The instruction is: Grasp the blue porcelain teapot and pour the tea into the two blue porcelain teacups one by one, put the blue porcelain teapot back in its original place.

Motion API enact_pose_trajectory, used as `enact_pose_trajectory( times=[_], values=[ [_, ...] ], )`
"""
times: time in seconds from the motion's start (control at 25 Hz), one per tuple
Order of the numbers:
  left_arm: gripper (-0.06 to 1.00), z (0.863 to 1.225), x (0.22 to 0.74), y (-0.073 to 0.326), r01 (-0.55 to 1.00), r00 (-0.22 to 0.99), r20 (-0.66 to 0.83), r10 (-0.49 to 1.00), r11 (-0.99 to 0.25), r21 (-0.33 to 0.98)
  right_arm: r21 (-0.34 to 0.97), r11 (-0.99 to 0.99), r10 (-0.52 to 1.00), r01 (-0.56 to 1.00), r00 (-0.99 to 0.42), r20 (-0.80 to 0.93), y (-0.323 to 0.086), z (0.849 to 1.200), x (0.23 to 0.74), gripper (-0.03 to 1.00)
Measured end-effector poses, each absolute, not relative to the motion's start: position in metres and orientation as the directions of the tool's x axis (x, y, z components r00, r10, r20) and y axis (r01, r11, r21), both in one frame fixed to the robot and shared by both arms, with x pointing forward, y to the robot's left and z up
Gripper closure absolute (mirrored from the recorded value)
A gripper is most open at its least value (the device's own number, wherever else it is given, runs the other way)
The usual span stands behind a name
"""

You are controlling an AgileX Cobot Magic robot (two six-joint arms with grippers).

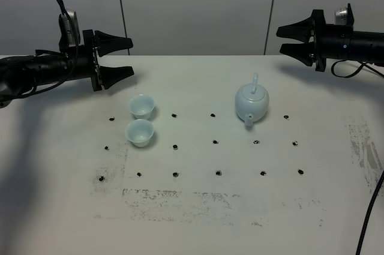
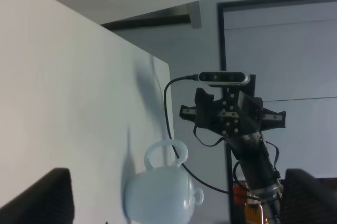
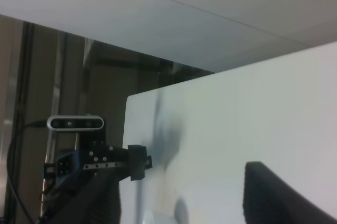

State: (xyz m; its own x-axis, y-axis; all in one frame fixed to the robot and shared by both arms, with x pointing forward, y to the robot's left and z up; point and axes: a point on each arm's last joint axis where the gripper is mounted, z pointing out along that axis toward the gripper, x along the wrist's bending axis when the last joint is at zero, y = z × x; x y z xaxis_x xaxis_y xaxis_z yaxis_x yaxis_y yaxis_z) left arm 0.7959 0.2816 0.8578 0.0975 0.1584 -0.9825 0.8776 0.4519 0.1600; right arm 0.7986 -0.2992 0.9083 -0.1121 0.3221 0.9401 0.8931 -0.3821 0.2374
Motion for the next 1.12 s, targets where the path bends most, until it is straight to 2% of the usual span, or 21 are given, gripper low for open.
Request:
enact_pose_trajectory(
  times=[0.4, 0.48, 0.64, 0.76, 0.88, 1.0, 1.12],
  values=[
    [0.19, 0.858, 0.796, 0.282, 0.876, 0.108, -0.981, 0.164, 0.450, 0.171, 0.239, -0.382, 0.322, 0.893, -0.114, 0.940, -0.299, 0.908, 0.799, 0.47],
    [0.19, 0.859, 0.796, 0.282, 0.867, 0.164, -0.968, 0.191, 0.439, 0.234, 0.266, -0.373, 0.333, 0.889, -0.139, 0.933, -0.299, 0.909, 0.799, 0.47],
    [0.19, 0.876, 0.801, 0.282, 0.820, 0.331, -0.906, 0.265, 0.394, 0.415, 0.434, -0.280, 0.454, 0.856, -0.281, 0.846, -0.301, 0.919, 0.800, 0.47],
    [0.19, 0.901, 0.806, 0.283, 0.775, 0.447, -0.813, 0.374, 0.293, 0.560, 0.548, -0.153, 0.606, 0.822, -0.360, 0.709, -0.307, 0.931, 0.802, 0.47],
    [0.19, 0.926, 0.809, 0.289, 0.727, 0.501, -0.660, 0.559, 0.142, 0.672, 0.581, -0.030, 0.760, 0.813, -0.359, 0.542, -0.318, 0.937, 0.802, 0.47],
    [0.19, 0.948, 0.810, 0.301, 0.693, 0.481, -0.486, 0.729, 0.024, 0.721, 0.545, 0.045, 0.879, 0.837, -0.292, 0.376, -0.334, 0.934, 0.801, 0.47],
    [0.19, 0.970, 0.807, 0.313, 0.682, 0.442, -0.332, 0.833, -0.072, 0.728, 0.463, 0.074, 0.944, 0.883, -0.211, 0.252, -0.348, 0.928, 0.795, 0.47]
  ],
)
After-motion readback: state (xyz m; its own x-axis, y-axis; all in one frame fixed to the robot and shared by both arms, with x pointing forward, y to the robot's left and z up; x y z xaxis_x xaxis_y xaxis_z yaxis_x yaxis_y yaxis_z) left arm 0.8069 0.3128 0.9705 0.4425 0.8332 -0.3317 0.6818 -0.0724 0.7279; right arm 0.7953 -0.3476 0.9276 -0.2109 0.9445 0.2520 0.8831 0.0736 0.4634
